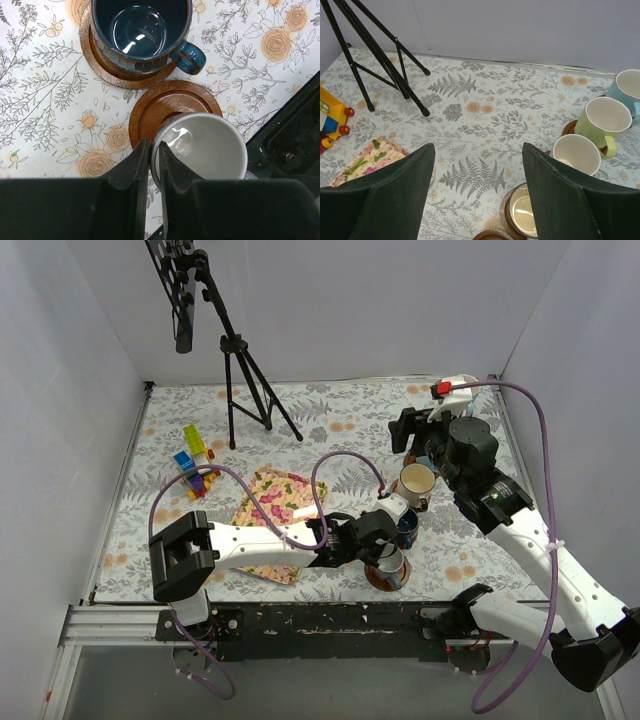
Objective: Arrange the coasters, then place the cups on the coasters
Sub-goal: Place the cup on the coaster.
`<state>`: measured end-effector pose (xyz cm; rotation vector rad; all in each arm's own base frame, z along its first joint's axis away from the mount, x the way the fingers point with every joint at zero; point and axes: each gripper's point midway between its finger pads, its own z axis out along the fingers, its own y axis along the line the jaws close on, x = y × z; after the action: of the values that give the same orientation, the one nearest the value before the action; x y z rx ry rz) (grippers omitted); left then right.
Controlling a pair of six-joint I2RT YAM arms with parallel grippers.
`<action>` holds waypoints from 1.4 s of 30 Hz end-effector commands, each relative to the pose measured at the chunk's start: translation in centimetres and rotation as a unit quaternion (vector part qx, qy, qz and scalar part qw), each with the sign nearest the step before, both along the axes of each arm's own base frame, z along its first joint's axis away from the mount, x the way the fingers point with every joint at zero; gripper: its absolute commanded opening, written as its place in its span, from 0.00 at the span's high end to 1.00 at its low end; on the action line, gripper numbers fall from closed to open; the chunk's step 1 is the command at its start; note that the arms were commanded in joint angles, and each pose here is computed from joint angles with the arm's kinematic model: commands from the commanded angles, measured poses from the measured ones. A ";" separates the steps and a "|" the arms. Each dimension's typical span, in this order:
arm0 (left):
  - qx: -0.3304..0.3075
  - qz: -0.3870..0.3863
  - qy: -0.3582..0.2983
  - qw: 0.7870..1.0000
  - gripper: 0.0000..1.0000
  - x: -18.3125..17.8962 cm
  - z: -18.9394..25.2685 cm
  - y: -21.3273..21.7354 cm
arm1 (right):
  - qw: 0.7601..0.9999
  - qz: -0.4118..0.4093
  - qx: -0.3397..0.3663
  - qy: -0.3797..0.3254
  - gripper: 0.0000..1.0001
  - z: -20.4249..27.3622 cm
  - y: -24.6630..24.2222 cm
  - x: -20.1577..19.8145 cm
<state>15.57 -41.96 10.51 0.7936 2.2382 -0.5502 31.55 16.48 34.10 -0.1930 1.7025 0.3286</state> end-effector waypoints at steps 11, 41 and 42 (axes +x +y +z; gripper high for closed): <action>-0.029 0.022 -0.029 0.999 1.00 1.2 2.4 -1.5 | 0.998 0.027 0.048 -0.021 0.22 1.2 0.8 -0.7; -0.026 -0.007 -0.009 1.000 1.00 0.3 2.1 -2.3 | 0.999 0.024 0.045 -0.014 0.22 0.6 0.7 -0.6; -0.025 -0.006 -0.009 1.000 1.00 0.3 2.1 -2.2 | 0.999 0.023 0.045 -0.013 0.22 0.6 0.7 -0.6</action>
<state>15.80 -43.02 10.48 0.7927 2.2270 -0.5482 30.90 17.23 33.38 -0.1913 1.7028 0.4114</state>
